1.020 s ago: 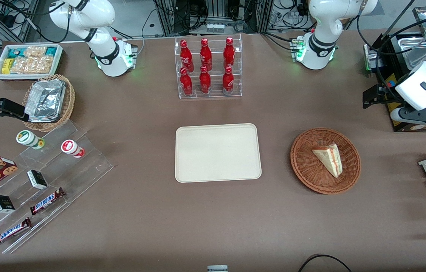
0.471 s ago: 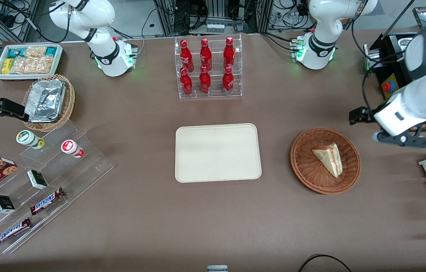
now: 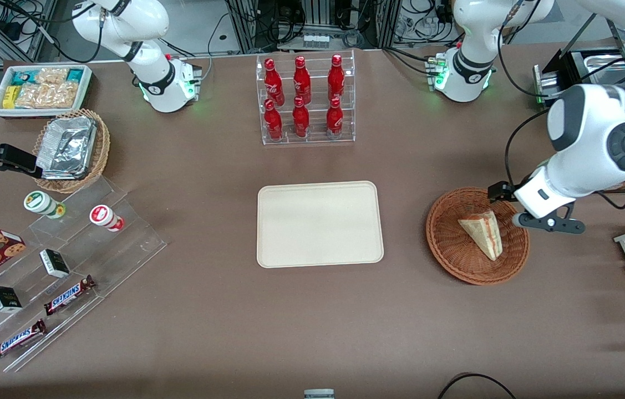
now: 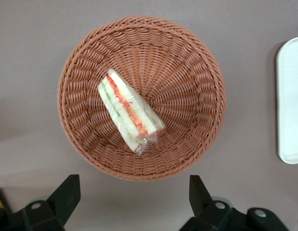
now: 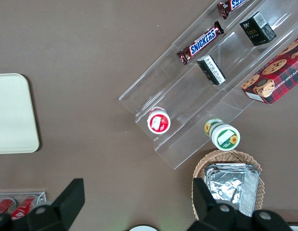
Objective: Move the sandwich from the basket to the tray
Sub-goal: 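Move the left gripper over the wrapped sandwich in the wicker basket, then lower the open left gripper around the sandwich and close it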
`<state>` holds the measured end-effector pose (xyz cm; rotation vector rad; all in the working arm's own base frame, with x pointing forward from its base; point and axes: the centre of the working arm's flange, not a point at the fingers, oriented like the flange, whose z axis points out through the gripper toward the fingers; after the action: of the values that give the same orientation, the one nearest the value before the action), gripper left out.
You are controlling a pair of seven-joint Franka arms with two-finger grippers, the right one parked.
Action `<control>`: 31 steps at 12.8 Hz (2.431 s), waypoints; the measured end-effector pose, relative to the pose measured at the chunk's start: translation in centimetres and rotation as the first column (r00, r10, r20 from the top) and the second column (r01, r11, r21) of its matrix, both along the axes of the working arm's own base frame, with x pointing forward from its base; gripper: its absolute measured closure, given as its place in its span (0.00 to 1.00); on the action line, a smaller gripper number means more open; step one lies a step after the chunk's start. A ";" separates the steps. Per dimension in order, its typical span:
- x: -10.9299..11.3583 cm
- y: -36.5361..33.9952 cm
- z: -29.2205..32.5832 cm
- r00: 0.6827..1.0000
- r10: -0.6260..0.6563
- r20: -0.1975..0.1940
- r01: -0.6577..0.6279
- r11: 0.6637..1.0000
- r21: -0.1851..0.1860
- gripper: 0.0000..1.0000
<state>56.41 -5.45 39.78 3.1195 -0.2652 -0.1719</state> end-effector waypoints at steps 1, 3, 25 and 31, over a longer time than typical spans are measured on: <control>-0.2 0.1 -1.1 1.000 0.020 0.015 -0.020 1.000 0.000 0.00; -0.9 0.3 -3.3 0.991 0.121 0.051 -0.121 0.993 0.002 0.00; -1.8 0.2 -13.8 0.656 0.751 0.073 -0.753 0.658 0.003 0.45; 0.1 -0.7 -5.8 0.674 0.738 0.045 -0.739 0.671 0.062 0.79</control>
<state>56.47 -6.10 33.95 2.9904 1.0345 -0.1397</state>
